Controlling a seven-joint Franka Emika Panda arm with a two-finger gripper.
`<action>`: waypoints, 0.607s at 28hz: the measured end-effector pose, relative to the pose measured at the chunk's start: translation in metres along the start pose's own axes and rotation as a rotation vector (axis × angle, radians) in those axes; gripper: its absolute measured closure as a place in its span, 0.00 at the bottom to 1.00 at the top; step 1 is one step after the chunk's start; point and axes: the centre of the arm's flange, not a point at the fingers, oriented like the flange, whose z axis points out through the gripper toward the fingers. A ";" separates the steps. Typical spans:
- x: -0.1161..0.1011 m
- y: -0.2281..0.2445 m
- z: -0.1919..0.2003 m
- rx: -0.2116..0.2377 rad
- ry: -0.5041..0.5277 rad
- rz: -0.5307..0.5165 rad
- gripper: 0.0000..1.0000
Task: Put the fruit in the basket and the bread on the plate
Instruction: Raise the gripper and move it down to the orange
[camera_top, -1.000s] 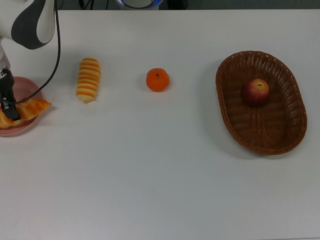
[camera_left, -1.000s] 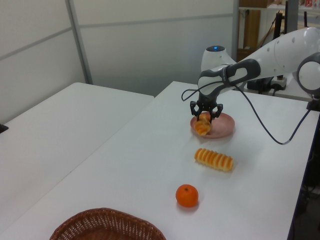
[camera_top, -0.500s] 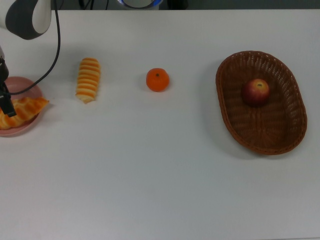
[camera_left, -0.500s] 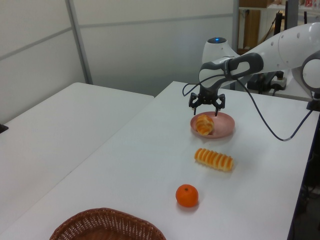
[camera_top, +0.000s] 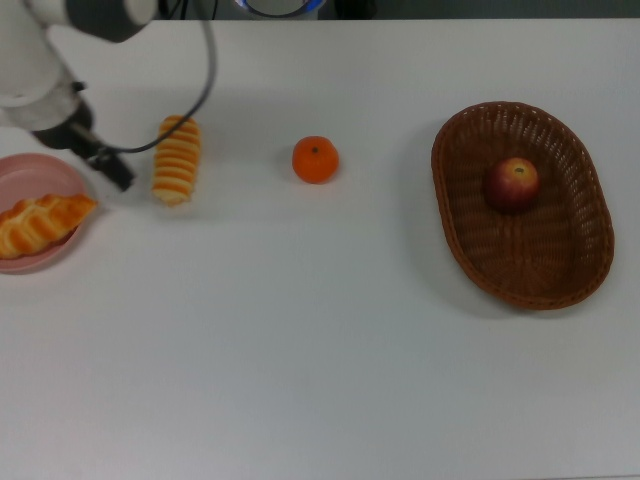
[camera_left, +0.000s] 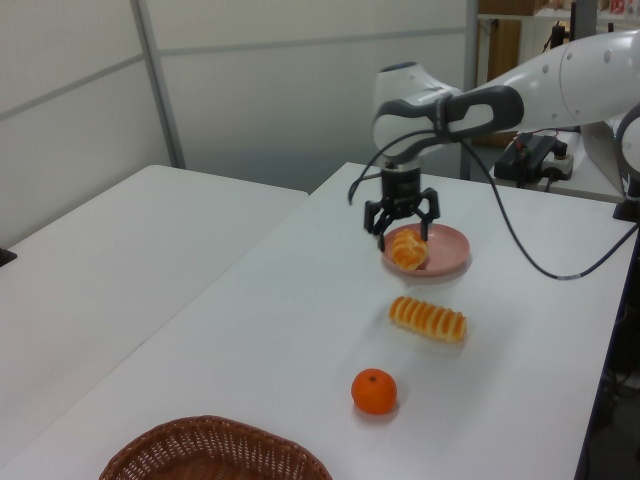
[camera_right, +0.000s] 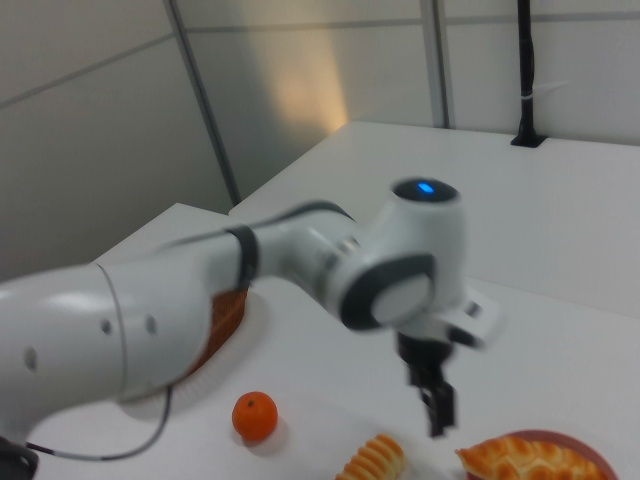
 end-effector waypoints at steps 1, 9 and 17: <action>-0.009 -0.012 -0.004 -0.011 -0.013 -0.032 0.00; -0.071 -0.101 -0.025 -0.059 -0.034 -0.269 0.00; -0.112 -0.158 -0.006 -0.145 -0.033 -0.429 0.00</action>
